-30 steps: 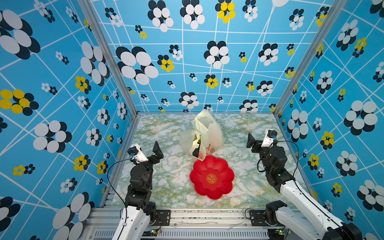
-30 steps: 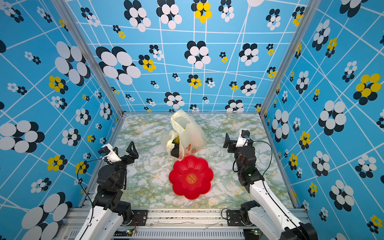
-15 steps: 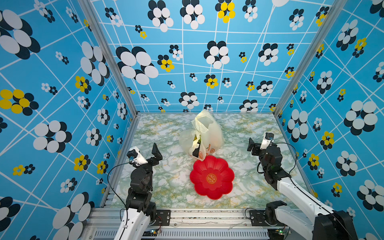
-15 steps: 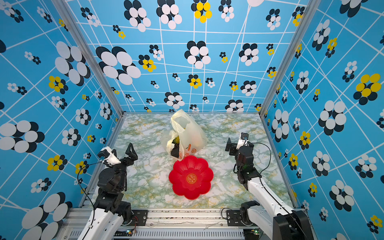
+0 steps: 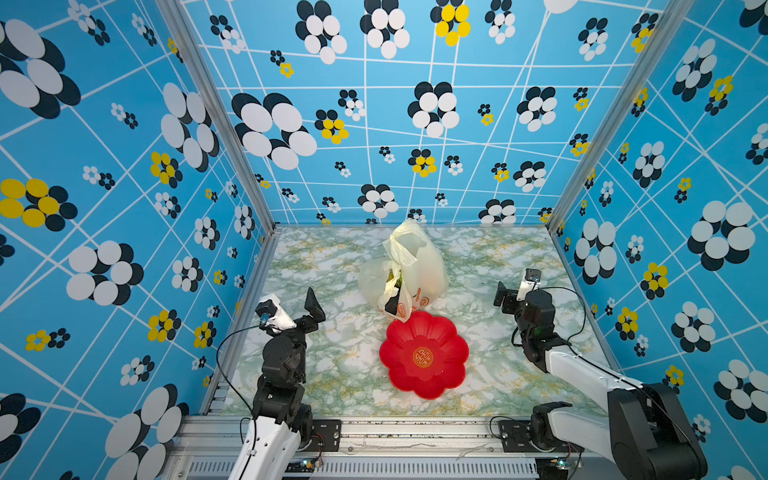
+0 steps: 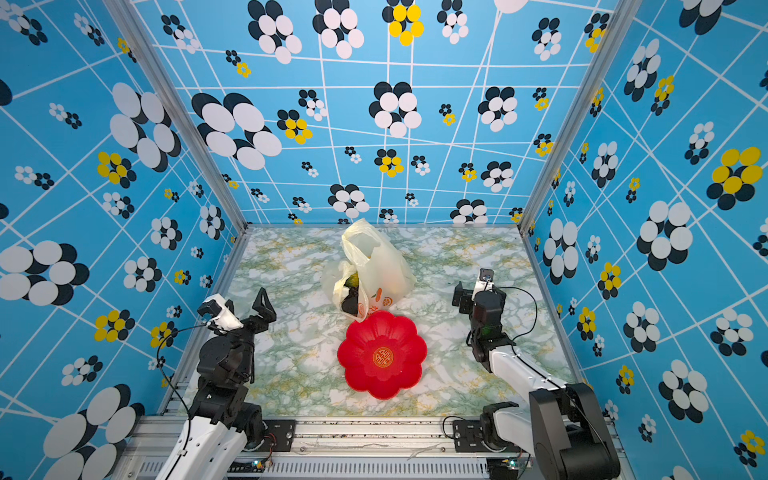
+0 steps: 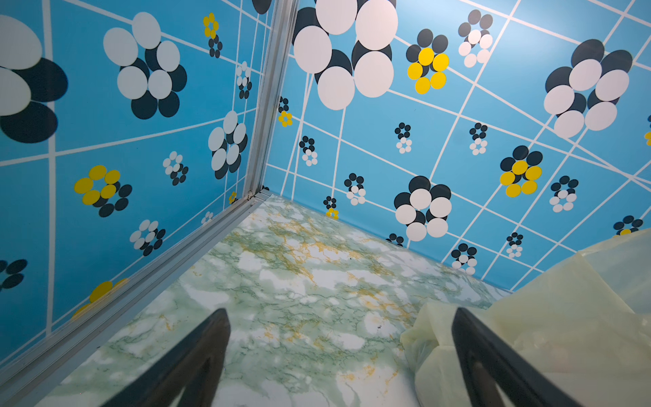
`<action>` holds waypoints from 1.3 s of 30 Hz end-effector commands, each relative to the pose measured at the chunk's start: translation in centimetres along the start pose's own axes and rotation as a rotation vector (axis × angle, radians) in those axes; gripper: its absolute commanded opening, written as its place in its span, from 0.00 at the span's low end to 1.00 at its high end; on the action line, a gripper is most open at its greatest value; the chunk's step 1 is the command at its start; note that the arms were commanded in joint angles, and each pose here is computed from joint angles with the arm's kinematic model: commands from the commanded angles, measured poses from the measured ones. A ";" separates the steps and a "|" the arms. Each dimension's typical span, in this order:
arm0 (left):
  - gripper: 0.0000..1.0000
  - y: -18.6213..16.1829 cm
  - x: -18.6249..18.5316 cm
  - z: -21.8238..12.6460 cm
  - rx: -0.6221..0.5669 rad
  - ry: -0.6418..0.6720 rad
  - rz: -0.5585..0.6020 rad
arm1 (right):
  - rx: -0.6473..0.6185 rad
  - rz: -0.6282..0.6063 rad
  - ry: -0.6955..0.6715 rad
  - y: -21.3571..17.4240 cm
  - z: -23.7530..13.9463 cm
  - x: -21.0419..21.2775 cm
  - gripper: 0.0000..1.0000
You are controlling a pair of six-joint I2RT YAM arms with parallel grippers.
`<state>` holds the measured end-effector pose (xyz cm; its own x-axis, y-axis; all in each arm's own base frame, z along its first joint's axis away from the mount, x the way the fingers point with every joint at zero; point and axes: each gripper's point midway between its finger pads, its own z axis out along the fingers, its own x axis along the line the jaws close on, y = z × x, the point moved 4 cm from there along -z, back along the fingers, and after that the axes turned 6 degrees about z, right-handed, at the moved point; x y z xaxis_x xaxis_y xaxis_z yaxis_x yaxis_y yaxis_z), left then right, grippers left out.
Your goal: Place the fruits into the plastic bag
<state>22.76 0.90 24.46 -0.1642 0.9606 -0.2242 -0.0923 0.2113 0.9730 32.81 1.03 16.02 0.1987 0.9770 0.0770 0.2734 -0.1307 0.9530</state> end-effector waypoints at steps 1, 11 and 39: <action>0.99 -0.5 0.6 -0.1 -0.003 0.026 0.022 | -0.034 -0.016 -0.024 0.8 0.4 -0.4 0.99; 0.99 -1.7 0.9 0.2 0.026 0.046 0.042 | 0.000 -0.055 -0.021 -0.5 1.6 -0.6 0.99; 0.99 -8.7 2.5 8.8 0.240 0.150 0.301 | -0.030 -0.049 -0.087 -3.8 4.0 -2.3 0.99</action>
<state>30.02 3.10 13.80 -0.2955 0.9491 0.1092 0.3097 -0.0129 0.9507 34.57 -1.03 10.05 0.2474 0.9689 0.0071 0.2958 -0.0825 0.9517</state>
